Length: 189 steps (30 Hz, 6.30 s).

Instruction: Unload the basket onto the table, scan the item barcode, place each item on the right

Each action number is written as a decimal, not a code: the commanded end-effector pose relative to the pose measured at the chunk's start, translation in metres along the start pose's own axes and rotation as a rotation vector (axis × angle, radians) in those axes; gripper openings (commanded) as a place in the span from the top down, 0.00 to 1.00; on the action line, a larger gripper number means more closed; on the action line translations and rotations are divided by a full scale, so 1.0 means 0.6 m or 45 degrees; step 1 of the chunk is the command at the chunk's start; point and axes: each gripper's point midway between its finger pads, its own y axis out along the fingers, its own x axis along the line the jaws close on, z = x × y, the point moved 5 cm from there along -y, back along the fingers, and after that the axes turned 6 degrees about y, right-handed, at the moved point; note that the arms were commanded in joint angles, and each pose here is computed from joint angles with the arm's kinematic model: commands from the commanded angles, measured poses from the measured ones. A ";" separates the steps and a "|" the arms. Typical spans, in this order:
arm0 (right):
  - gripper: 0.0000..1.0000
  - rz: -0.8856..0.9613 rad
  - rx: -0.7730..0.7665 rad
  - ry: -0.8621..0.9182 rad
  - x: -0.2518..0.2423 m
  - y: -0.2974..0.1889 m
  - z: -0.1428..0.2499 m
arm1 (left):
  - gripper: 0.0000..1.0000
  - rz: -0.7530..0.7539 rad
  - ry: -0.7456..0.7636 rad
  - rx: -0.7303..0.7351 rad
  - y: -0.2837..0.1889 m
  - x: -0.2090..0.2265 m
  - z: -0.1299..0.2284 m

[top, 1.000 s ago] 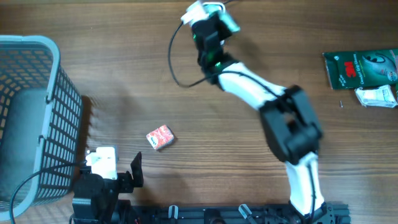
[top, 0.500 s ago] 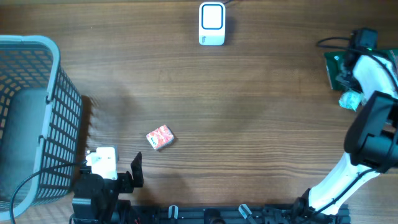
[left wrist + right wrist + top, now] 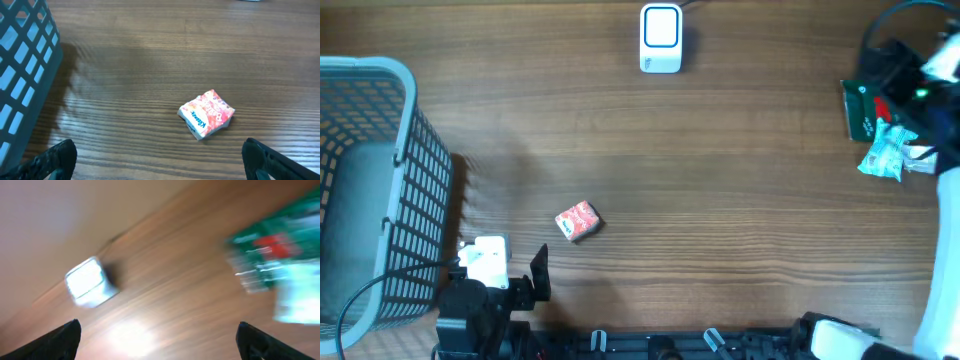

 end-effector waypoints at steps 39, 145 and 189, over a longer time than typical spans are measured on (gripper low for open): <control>0.96 -0.593 1.230 -1.087 0.232 0.256 0.802 | 0.00 -0.002 -0.010 -0.010 0.000 0.000 -0.001; 0.96 -2.292 0.794 -1.178 0.301 0.031 0.471 | 0.00 -0.002 -0.010 -0.009 0.000 0.000 -0.001; 0.96 0.684 -0.695 -2.352 0.372 0.491 0.261 | 0.00 -0.002 -0.010 -0.009 0.000 0.000 -0.001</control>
